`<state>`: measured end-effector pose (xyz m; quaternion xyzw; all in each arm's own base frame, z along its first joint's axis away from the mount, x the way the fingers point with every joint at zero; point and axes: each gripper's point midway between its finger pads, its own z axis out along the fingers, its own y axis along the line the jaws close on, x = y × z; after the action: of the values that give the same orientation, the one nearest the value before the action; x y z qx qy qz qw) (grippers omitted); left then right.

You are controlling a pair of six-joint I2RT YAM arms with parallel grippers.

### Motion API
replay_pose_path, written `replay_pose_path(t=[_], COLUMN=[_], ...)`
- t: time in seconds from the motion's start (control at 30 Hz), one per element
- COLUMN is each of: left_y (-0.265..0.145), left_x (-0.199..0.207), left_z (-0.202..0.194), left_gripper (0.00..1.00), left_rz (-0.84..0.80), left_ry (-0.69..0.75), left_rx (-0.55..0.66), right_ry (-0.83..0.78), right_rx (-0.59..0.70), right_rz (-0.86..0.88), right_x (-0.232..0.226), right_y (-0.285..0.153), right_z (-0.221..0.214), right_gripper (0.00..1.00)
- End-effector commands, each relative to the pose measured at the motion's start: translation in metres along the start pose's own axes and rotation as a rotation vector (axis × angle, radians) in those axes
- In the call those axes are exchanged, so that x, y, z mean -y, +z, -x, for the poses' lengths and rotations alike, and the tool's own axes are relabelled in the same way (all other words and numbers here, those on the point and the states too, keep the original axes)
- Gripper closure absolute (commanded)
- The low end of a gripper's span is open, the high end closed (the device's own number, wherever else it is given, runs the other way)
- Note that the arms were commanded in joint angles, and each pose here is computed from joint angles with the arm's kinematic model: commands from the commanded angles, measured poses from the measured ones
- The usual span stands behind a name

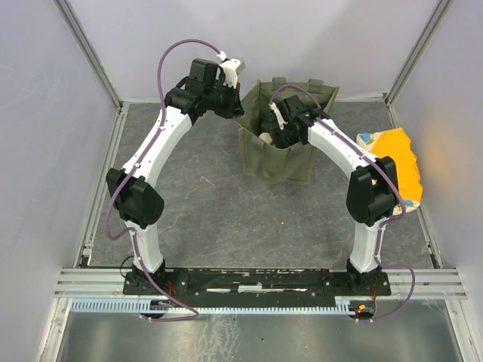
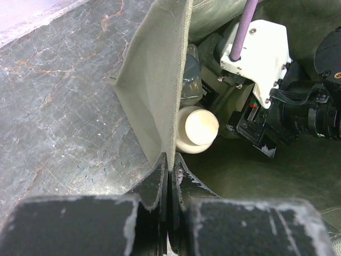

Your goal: Place the personal care products into the canvas bag

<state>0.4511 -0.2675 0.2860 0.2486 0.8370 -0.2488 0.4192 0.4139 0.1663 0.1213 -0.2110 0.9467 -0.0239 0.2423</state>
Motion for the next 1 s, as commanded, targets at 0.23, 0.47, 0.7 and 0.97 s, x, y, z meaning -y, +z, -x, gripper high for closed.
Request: replay_pose_path(t=[0.23, 0.47, 0.7, 0.97], left_y=[-0.043, -0.045, -0.051, -0.064], left_x=[0.004, 0.003, 0.008, 0.013], left_z=[0.063, 0.063, 0.066, 0.08], left_gripper=[0.97, 0.97, 0.59, 0.13], left_rz=[0.017, 0.024, 0.019, 0.022], left_ry=[0.103, 0.097, 0.078, 0.044], left_rx=[0.199, 0.201, 0.213, 0.28], right_ry=[0.006, -0.014, 0.018, 0.071], right_rx=[0.158, 0.365, 0.581, 0.689], right_rz=[-0.031, 0.037, -0.009, -0.098], right_x=[0.021, 0.022, 0.033, 0.049], right_y=[-0.094, -0.179, -0.215, -0.222], right_z=[0.047, 0.067, 0.071, 0.066], right_gripper=[0.02, 0.0, 0.0, 0.0])
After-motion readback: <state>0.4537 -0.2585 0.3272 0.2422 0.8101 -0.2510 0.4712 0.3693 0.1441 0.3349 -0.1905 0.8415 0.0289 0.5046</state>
